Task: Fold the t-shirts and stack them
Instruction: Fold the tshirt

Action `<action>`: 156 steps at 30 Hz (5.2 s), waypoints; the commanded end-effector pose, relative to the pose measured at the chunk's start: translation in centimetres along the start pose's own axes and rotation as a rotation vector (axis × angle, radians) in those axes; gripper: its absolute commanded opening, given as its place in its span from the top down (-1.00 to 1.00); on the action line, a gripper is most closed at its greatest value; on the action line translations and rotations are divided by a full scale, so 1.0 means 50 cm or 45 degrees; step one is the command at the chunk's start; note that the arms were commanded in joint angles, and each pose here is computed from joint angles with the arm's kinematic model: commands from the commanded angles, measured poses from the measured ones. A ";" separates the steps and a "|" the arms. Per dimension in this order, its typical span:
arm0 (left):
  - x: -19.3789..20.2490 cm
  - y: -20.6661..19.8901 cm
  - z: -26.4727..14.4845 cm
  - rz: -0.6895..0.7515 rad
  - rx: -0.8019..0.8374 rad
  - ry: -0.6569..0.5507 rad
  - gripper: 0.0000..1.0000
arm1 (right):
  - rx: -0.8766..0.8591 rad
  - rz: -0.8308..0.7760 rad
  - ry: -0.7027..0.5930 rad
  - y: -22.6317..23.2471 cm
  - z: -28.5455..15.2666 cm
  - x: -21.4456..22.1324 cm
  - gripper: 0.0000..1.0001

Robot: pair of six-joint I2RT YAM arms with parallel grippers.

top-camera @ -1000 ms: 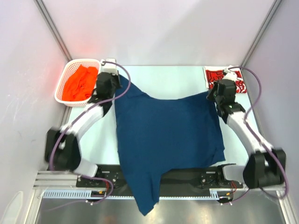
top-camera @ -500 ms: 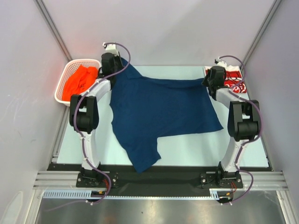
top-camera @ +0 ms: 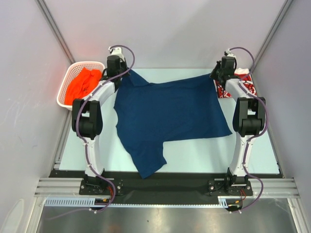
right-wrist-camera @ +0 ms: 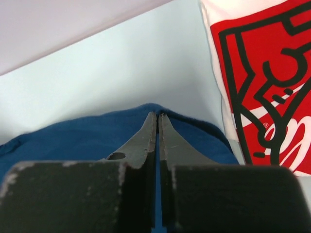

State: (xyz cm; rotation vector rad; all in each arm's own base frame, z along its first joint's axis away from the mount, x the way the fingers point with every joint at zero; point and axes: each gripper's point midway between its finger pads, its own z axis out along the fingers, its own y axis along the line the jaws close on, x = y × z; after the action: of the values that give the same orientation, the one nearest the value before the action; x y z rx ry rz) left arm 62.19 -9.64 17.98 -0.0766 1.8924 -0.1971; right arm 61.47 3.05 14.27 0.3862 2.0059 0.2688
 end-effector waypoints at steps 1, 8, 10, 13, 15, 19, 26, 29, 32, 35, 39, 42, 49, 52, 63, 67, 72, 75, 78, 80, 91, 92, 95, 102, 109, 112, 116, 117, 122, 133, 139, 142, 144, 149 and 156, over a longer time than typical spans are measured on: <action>-0.116 -0.019 -0.084 -0.025 0.015 -0.092 0.99 | -0.028 0.057 0.066 0.014 -0.012 -0.024 1.00; -0.119 -0.021 -0.166 -0.029 0.014 -0.011 0.99 | 0.024 0.117 0.246 -0.027 -0.038 -0.010 1.00; -0.109 -0.027 -0.184 -0.058 0.032 0.032 0.99 | 0.042 0.129 0.299 -0.035 -0.049 0.002 1.00; -0.072 -0.044 -0.216 -0.102 0.087 0.114 0.99 | 0.070 0.158 0.378 -0.047 -0.068 0.021 1.00; -0.053 -0.044 -0.235 -0.121 0.083 0.152 0.99 | 0.078 0.170 0.419 -0.049 -0.079 0.029 1.00; -0.014 -0.046 -0.279 -0.138 0.093 0.223 0.99 | 0.076 0.191 0.483 -0.049 -0.104 0.055 1.00; 0.024 -0.048 -0.335 -0.141 0.117 0.300 0.99 | 0.126 0.181 0.533 -0.068 -0.128 0.077 1.00; 0.034 -0.037 -0.363 -0.139 0.097 0.309 0.99 | 0.150 0.175 0.554 -0.074 -0.143 0.081 1.00; 0.033 -0.039 -0.386 -0.137 0.106 0.307 0.99 | 0.158 0.171 0.550 -0.081 -0.151 0.082 1.00; 0.034 -0.044 -0.405 -0.149 0.122 0.324 0.99 | 0.156 0.172 0.527 -0.082 -0.159 0.067 1.00; 0.051 -0.056 -0.423 -0.193 0.155 0.357 0.99 | 0.163 0.165 0.525 -0.084 -0.165 0.059 1.00; 0.075 -0.046 -0.433 -0.203 0.129 0.385 0.99 | 0.169 0.161 0.510 -0.093 -0.170 0.051 1.00; 0.159 -0.048 -0.471 -0.269 0.124 0.484 0.99 | 0.169 0.173 0.564 -0.104 -0.165 0.078 1.00; 0.181 -0.048 -0.487 -0.297 0.118 0.498 0.99 | 0.178 0.171 0.573 -0.111 -0.163 0.087 1.00; 0.238 -0.060 -0.507 -0.359 0.110 0.561 0.99 | 0.177 0.187 0.591 -0.121 -0.154 0.099 1.00; 0.243 -0.070 -0.512 -0.384 0.119 0.565 1.00 | 0.176 0.192 0.593 -0.122 -0.152 0.099 1.00; 0.263 -0.065 -0.508 -0.381 0.084 0.602 0.87 | 0.162 0.209 0.613 -0.119 -0.150 0.109 1.00; 0.266 -0.062 -0.509 -0.377 0.068 0.610 0.32 | 0.168 0.212 0.633 -0.122 -0.152 0.120 1.00; 0.246 -0.055 -0.524 -0.372 0.052 0.557 -0.07 | 0.214 0.212 0.651 -0.134 -0.164 0.132 1.00; 0.216 -0.053 -0.532 -0.341 0.066 0.481 -0.15 | 0.256 0.218 0.665 -0.146 -0.173 0.143 1.00; 0.126 -0.012 -0.337 -0.292 -0.031 0.503 0.16 | 0.474 0.054 0.607 -0.202 -0.177 0.131 0.36; 0.130 -0.012 -0.322 -0.297 -0.027 0.533 0.18 | 0.484 0.024 0.595 -0.203 -0.175 0.120 0.31; 0.150 0.007 -0.267 -0.352 -0.054 0.622 0.25 | 0.387 0.000 0.550 -0.167 -0.148 0.092 0.17; 0.208 0.040 -0.208 -0.425 -0.081 0.696 0.38 | 0.108 0.053 0.577 -0.053 -0.072 0.102 0.19; 0.279 0.073 -0.197 -0.446 -0.173 0.798 0.49 | 0.078 0.080 0.614 -0.033 -0.018 0.134 0.47; 0.300 0.093 -0.203 -0.453 -0.227 0.816 0.55 | 0.107 0.085 0.616 -0.045 -0.004 0.152 0.61; 0.330 0.130 -0.208 -0.495 -0.294 0.846 0.60 | 0.128 0.093 0.589 -0.061 0.026 0.171 0.76; 0.343 0.144 -0.214 -0.505 -0.317 0.869 0.63 | 0.140 0.090 0.586 -0.064 0.032 0.175 0.79; 0.384 0.172 -0.222 -0.489 -0.378 0.935 0.66 | 0.248 0.061 0.544 -0.103 0.057 0.179 0.83; 0.370 0.174 -0.251 -0.438 -0.368 0.922 0.65 | 0.285 -0.106 0.490 -0.062 0.048 0.121 0.71; 0.256 0.169 -0.288 -0.358 -0.342 0.768 0.32 | 0.203 -0.181 0.321 0.078 -0.061 -0.006 0.17; 0.208 0.165 -0.331 -0.320 -0.350 0.701 0.18 | 0.093 -0.118 0.324 0.166 -0.127 -0.021 -0.05; 0.216 0.149 -0.359 -0.319 -0.327 0.718 0.04 | 0.009 -0.090 0.384 0.227 -0.162 0.009 -0.20; 0.231 0.062 -0.452 -0.331 -0.134 0.722 -0.17 | -0.325 -0.051 0.664 0.377 -0.268 0.145 -0.29; 0.356 -0.006 -0.535 -0.422 0.055 0.867 -0.29 | -0.671 0.008 0.979 0.520 -0.405 0.358 -0.30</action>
State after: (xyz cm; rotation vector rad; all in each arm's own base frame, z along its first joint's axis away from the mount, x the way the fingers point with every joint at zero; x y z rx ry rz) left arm 32.38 -8.40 10.50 -0.3358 2.5359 -0.4154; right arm 43.58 30.04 18.57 -0.0456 2.4931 0.8199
